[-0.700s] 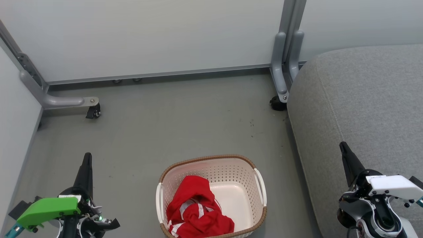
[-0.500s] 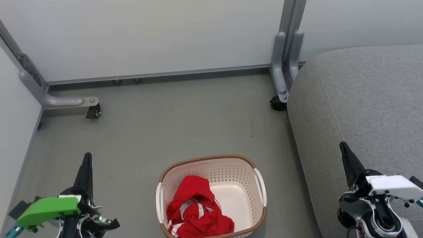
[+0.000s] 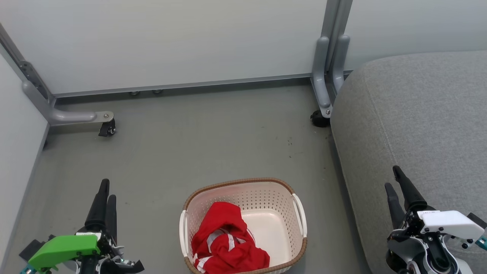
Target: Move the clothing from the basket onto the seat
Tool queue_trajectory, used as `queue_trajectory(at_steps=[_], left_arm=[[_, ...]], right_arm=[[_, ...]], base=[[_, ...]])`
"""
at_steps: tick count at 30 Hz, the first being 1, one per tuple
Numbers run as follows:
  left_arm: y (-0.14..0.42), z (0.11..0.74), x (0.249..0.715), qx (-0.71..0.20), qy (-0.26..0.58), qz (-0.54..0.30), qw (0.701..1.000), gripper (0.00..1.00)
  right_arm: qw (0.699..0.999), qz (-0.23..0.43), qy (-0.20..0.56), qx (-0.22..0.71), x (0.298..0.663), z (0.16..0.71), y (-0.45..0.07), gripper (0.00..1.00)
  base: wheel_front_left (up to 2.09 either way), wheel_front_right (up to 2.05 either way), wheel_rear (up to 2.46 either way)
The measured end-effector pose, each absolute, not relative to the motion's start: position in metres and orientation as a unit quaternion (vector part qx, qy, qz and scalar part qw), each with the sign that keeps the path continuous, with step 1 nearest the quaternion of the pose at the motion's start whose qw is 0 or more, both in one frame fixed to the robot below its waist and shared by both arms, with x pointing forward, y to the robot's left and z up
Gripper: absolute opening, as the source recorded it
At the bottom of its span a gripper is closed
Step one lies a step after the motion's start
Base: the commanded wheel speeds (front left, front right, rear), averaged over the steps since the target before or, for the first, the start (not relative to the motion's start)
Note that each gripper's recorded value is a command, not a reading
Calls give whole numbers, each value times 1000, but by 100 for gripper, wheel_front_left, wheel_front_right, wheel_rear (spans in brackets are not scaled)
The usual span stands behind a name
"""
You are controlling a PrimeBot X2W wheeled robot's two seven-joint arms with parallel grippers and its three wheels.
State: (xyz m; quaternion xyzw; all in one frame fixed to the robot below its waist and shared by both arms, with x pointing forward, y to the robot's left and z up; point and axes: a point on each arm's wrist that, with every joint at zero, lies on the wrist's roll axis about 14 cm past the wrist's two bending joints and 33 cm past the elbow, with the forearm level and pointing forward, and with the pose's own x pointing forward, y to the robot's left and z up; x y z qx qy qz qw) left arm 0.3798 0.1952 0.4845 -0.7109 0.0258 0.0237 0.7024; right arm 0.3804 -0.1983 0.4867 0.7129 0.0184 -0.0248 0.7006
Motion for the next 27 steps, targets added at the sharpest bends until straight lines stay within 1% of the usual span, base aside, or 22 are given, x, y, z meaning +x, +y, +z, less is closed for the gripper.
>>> queue_trajectory(at_steps=[7,8,9,20,24,27], left_arm=[[188,488,382,-705,25,18,708,100],[184,492,385,-687,24,11,726,100],[184,492,385,-687,24,11,726,100],[180,510,390,-596,3,-7,803,100],[176,511,390,-561,3,-12,828,100],[171,512,390,-536,5,-19,844,100]], right_arm=[[713,-25,15,701,381,488,-196,100],[732,-26,11,681,382,491,-197,100],[732,-26,11,681,382,491,-197,100],[831,1,0,557,387,509,-189,100],[860,10,-3,511,388,514,-185,100],[876,15,-7,482,389,517,-183,100]], base=[[0,0,0],[0,0,0],[0,0,0],[0,0,0],[0,0,0],[0,0,0]])
